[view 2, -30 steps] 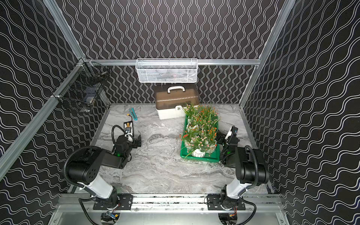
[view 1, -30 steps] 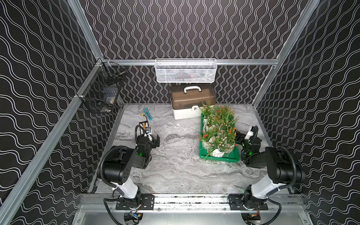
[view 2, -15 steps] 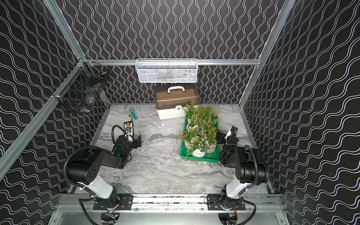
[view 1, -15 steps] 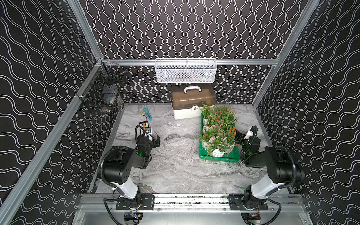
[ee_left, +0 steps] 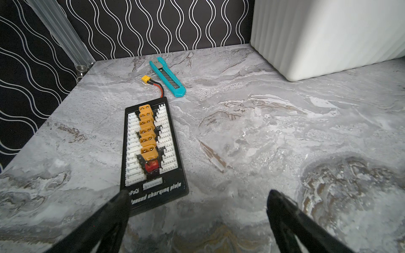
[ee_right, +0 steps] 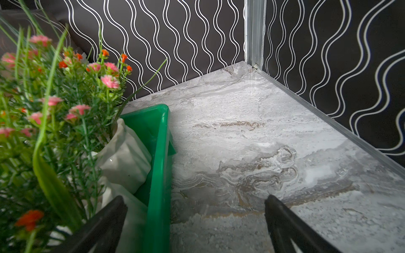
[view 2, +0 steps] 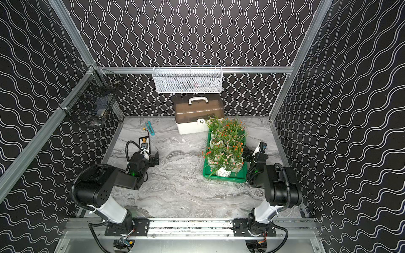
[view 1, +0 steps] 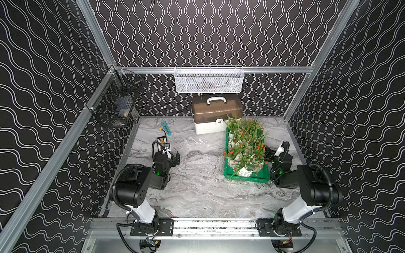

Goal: Put the potted gypsophila into the storage box
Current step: Reset both arms

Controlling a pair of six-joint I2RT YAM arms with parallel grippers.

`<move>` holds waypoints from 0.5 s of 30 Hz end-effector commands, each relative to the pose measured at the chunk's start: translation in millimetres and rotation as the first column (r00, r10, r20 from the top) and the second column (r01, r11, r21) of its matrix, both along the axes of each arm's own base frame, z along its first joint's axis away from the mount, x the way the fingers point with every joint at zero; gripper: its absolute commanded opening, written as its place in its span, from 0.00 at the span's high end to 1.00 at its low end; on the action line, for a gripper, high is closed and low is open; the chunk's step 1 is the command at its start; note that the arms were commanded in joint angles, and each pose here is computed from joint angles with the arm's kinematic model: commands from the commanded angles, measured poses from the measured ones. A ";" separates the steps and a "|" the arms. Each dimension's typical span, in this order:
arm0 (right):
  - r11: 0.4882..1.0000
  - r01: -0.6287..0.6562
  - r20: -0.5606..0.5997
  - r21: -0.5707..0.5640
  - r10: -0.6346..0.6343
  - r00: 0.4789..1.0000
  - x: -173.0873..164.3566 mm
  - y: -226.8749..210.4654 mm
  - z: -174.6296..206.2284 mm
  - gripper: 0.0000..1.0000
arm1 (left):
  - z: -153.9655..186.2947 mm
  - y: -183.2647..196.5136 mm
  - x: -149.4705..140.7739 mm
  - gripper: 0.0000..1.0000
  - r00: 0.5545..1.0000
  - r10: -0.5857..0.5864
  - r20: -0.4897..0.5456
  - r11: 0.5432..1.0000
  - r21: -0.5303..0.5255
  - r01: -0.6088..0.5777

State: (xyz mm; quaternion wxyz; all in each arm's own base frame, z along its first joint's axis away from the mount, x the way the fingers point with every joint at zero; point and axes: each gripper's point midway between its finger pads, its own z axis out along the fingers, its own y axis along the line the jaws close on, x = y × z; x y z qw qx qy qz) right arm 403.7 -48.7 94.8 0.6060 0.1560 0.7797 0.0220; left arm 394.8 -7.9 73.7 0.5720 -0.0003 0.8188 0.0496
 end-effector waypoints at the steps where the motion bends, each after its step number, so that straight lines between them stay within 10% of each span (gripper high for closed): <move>1: 0.999 -0.016 -0.083 -0.033 0.014 0.996 -5.0 2.2 -18.8 0.00 | 4.9 0.2 2.5 0.01 1.000 -0.001 0.020 1.000 0.004 0.001; 15: 0.999 -0.016 -0.084 -0.036 0.013 0.996 -4.7 2.6 -18.6 0.00 | 4.9 0.2 2.8 0.01 1.000 -0.001 0.020 1.000 0.003 0.001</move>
